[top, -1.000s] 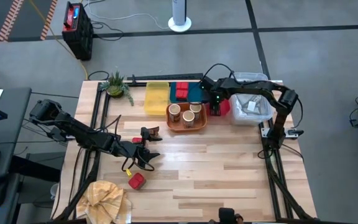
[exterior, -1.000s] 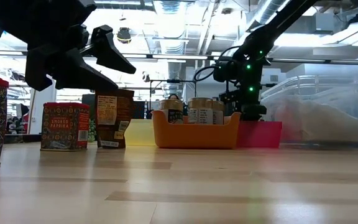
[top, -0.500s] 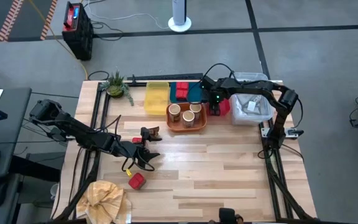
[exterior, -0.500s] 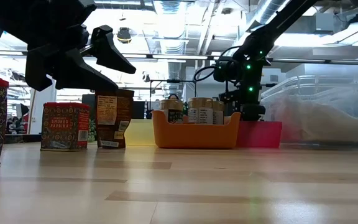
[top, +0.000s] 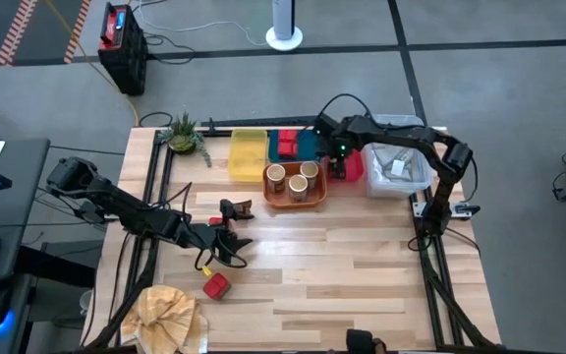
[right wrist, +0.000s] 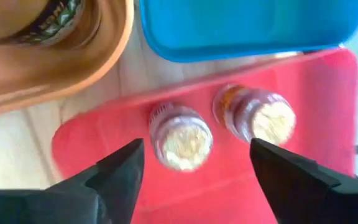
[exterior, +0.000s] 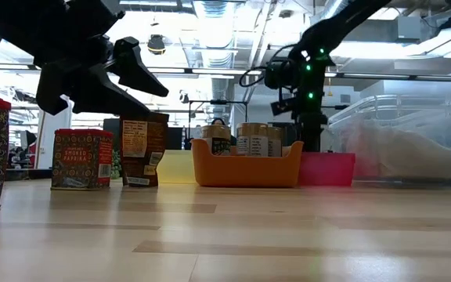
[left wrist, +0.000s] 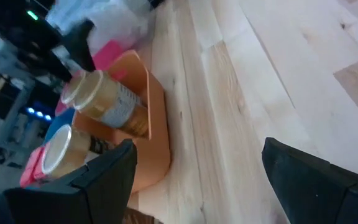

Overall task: Sort spices by type
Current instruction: Put the brown seasoning bottle into the red bin, then put the red seasoning can into the blue bin

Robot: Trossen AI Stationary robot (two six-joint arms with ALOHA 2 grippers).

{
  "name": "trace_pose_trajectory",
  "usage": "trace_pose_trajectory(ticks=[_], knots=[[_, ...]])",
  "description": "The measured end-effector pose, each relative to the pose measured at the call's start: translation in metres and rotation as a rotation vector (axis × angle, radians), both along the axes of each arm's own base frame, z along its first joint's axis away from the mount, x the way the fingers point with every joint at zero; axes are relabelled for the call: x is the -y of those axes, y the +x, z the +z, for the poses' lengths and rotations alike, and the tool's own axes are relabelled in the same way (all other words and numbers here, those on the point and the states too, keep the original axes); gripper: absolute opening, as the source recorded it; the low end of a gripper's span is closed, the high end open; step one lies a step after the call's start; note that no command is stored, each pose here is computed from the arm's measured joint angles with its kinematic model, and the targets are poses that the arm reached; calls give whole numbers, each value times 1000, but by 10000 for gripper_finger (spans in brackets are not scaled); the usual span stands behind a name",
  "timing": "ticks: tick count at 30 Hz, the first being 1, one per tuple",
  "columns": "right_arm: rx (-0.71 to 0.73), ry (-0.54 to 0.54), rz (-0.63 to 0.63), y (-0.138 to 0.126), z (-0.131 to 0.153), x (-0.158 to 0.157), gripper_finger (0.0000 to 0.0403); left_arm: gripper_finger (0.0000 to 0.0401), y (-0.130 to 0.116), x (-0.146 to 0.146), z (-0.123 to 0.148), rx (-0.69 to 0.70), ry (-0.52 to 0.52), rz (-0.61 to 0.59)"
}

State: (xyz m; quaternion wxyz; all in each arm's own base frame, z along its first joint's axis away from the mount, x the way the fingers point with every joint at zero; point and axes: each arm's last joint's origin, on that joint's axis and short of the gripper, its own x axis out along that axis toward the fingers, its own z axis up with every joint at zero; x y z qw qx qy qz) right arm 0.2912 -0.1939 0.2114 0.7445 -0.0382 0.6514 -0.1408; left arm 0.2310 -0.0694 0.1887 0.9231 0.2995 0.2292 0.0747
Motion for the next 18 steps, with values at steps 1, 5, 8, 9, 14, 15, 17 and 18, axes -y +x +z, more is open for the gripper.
trace_pose_trajectory(ticks=[1, 5, 8, 9, 14, 15, 17, 18], knots=[[-6, 6, -6, 1, 6, -1, 327, 332, 0, 0, 1, -13, -6, 5], [-25, 39, -71, 4, 34, -7, 345, 332, -1, -1, 12, -56, -31, 30], [-10, 51, -137, 9, 54, -15, 345, 332, -4, -2, 22, -84, -51, 51], [6, 49, -155, 11, 61, -19, 343, 332, -4, -2, 26, -81, -61, 57], [153, 2, -122, 20, 92, -54, 328, 332, -9, -8, 43, -41, -127, 100], [191, -5, -105, 23, 98, -63, 326, 332, -10, -11, 44, -44, -140, 120], [265, -18, -67, 27, 109, -84, 323, 332, -12, -19, 47, -45, -179, 170], [306, -30, -46, 29, 113, -95, 323, 332, -13, -23, 46, -54, -199, 193]])
